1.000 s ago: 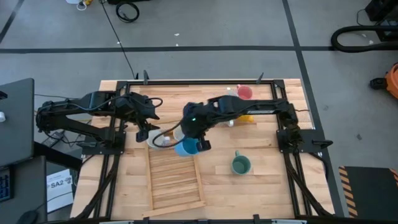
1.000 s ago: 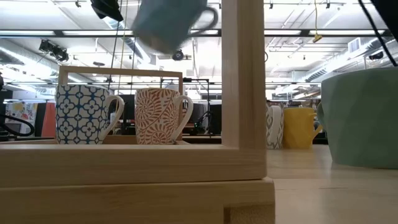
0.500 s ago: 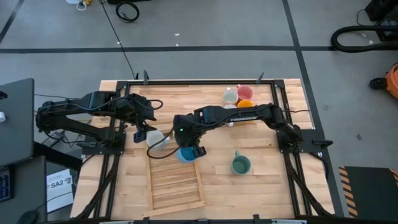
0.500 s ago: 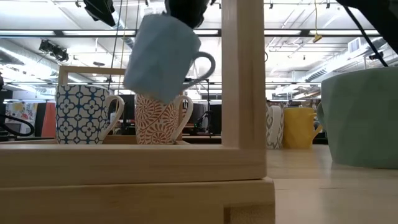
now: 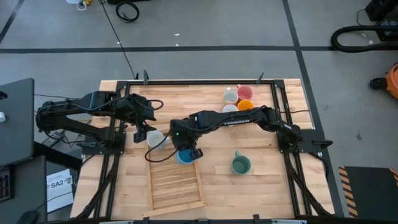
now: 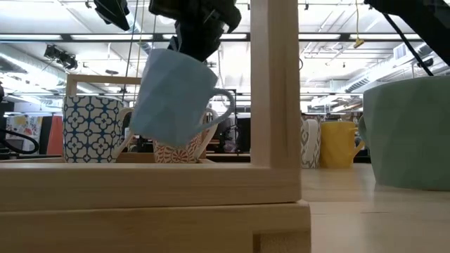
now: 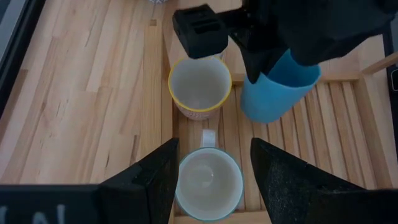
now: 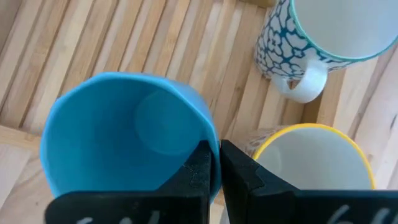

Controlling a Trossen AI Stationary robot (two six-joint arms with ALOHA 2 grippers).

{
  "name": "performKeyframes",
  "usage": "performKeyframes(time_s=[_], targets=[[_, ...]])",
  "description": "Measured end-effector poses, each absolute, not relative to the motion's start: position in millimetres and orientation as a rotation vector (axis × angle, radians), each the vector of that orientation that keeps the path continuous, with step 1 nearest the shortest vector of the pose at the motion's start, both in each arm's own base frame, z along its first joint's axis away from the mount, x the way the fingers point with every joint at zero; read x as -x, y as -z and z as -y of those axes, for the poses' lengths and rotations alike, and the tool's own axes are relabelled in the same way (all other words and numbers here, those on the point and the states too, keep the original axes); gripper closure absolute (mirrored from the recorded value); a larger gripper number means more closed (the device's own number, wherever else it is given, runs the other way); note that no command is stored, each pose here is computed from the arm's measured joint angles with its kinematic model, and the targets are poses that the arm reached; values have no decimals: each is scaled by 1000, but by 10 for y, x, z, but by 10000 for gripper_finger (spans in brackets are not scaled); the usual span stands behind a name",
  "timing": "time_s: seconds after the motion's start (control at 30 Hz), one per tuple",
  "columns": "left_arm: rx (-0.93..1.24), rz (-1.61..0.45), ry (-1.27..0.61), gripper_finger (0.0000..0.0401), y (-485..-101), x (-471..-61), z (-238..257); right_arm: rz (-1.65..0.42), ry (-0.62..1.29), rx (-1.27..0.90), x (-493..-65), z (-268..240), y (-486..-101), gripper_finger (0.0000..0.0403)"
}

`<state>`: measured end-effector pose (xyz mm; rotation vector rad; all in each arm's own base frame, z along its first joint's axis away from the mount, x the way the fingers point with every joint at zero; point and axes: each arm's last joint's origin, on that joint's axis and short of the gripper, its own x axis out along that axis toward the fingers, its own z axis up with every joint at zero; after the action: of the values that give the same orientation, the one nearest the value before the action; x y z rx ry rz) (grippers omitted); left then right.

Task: Place coffee mugs
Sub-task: Put the light blue mug on the shelf

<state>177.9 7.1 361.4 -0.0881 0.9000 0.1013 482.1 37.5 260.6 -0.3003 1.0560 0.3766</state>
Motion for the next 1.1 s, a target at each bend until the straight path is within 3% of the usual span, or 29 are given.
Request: performKeyframes(time_s=[0.8,1.1], targets=[[89,-899,-101,197,-3615,-1780,-71,-1114,-411,336,-4813,-364,-2378,377],[89,-898,-101,197,-3616,-1780,-71,-1109,-411,337,-4817,-364,-2381,358]])
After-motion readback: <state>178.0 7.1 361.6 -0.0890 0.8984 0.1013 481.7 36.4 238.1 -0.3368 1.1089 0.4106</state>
